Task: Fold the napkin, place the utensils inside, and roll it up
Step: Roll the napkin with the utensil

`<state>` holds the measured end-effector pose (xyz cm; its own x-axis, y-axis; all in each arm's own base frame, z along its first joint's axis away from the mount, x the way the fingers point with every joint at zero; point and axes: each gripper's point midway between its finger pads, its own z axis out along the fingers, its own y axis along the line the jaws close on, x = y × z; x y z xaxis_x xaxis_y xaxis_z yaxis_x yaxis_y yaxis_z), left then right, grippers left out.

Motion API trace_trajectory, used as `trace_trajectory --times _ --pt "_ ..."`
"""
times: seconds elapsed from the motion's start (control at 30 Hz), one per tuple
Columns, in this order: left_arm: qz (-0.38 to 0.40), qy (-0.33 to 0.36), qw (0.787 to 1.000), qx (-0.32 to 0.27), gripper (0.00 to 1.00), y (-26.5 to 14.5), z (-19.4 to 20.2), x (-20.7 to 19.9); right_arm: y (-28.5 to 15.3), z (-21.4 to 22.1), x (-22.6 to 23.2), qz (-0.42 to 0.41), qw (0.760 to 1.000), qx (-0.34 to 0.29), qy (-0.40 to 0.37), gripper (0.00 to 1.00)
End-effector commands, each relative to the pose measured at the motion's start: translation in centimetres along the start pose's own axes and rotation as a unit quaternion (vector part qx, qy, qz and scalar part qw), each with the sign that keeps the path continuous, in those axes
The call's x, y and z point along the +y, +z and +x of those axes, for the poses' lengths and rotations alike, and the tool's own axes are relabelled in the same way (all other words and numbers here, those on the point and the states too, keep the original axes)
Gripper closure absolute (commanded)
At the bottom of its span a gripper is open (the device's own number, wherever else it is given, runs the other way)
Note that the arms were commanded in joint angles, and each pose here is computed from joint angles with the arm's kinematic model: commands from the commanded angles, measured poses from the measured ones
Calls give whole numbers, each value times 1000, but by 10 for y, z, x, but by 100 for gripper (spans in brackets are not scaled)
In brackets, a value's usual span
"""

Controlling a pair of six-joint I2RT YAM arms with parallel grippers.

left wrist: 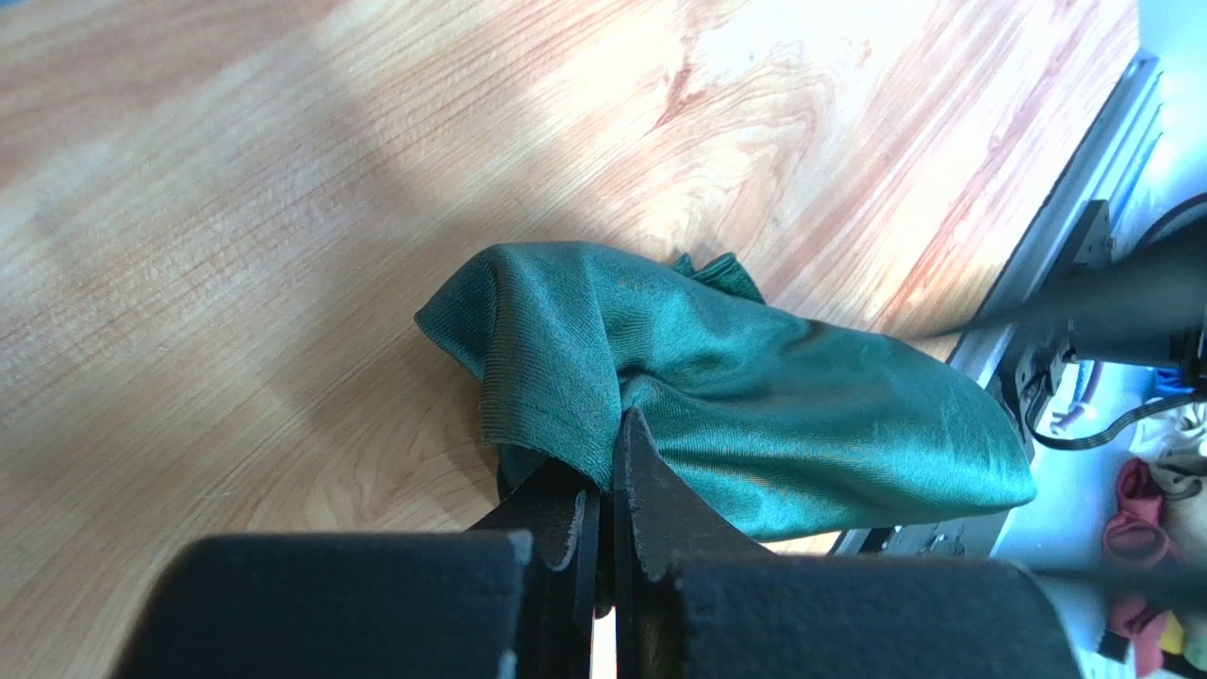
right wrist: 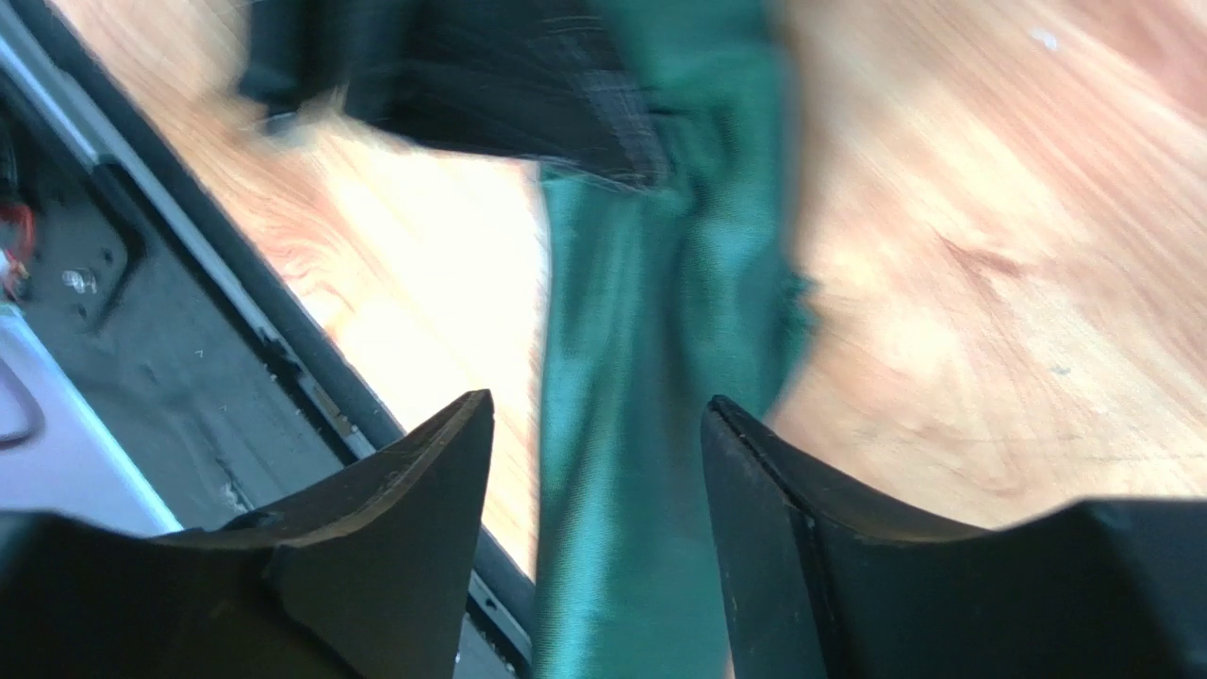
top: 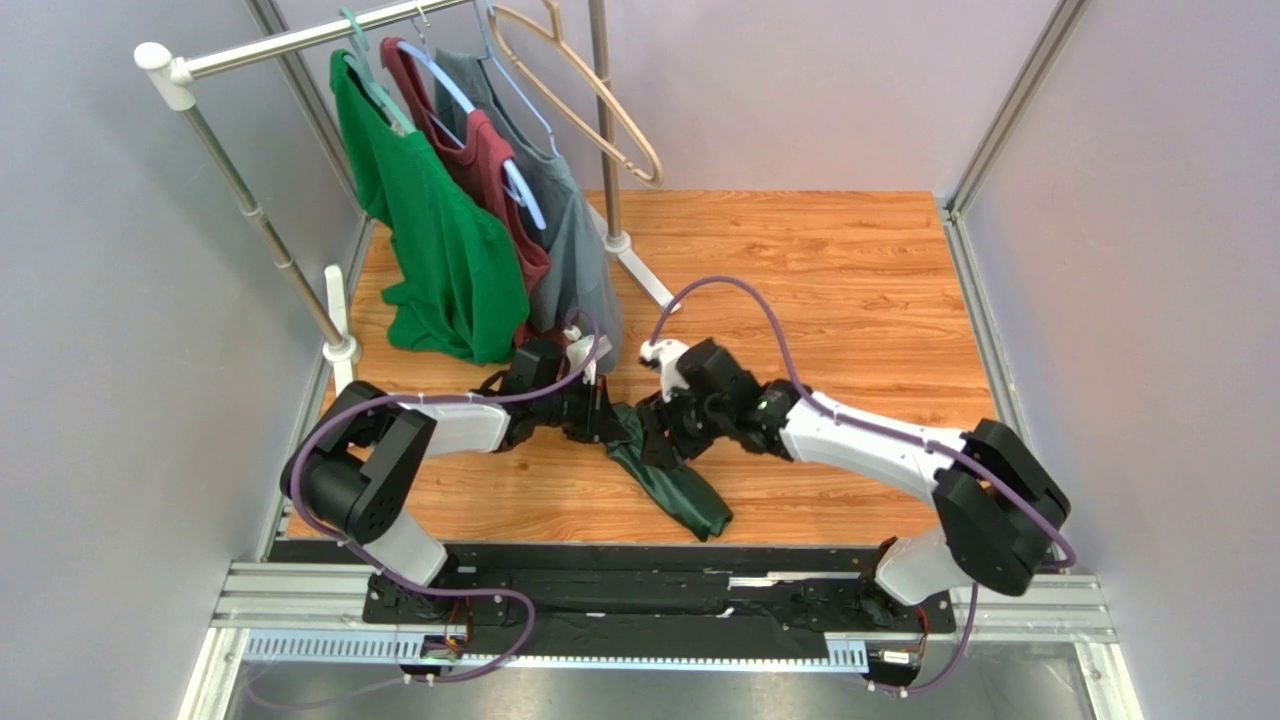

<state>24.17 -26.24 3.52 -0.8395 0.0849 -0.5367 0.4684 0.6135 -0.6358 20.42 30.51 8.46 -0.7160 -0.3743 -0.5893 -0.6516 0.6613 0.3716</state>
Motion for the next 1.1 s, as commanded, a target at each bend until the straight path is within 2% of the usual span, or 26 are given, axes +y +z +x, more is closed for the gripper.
trace_trajectory --times 0.0,0.03,0.1,0.33,0.6,0.77,0.83,0.87,0.93,0.97,1.0,1.03,1.07 --pt "-1 -10 999 30 100 2 7 -1 -6 -7 -5 128 986 -59 -87 40" --pt "-1 -13 999 31 100 3 7 0 -3 -2 8 130 984 -62 -108 39" --pt "-2 -16 999 33 100 4 8 0 -2 -1 5 170 974 -72 -130 39" --pt "-2 -22 999 35 100 5 6 0 24 25 19 211 953 -39 -215 40" --pt "-3 -21 999 39 100 4 6 -1 43 45 1 240 944 -2 -227 41" --pt "0 -17 999 39 100 4 6 -2 46 56 -15 269 942 19 -202 44" --pt "5 -14 999 40 100 4 5 -4 48 62 -23 272 943 33 -188 50" --pt "7 -13 999 39 100 4 4 -5 50 66 -24 265 947 41 -180 61" --pt "17 -6 999 38 100 3 1 -9 52 74 -31 258 949 60 -169 70" --pt "20 -4 999 35 100 3 -1 -11 55 80 -28 241 954 72 -164 78" --pt "20 -5 999 32 96 2 -2 -11 55 81 -28 234 956 79 -159 83" --pt "20 -1 1000 23 82 0 -9 -14 55 84 -28 227 958 84 -156 87" --pt "14 0 1000 19 71 -2 -12 -14 56 88 -23 208 962 93 -151 96"
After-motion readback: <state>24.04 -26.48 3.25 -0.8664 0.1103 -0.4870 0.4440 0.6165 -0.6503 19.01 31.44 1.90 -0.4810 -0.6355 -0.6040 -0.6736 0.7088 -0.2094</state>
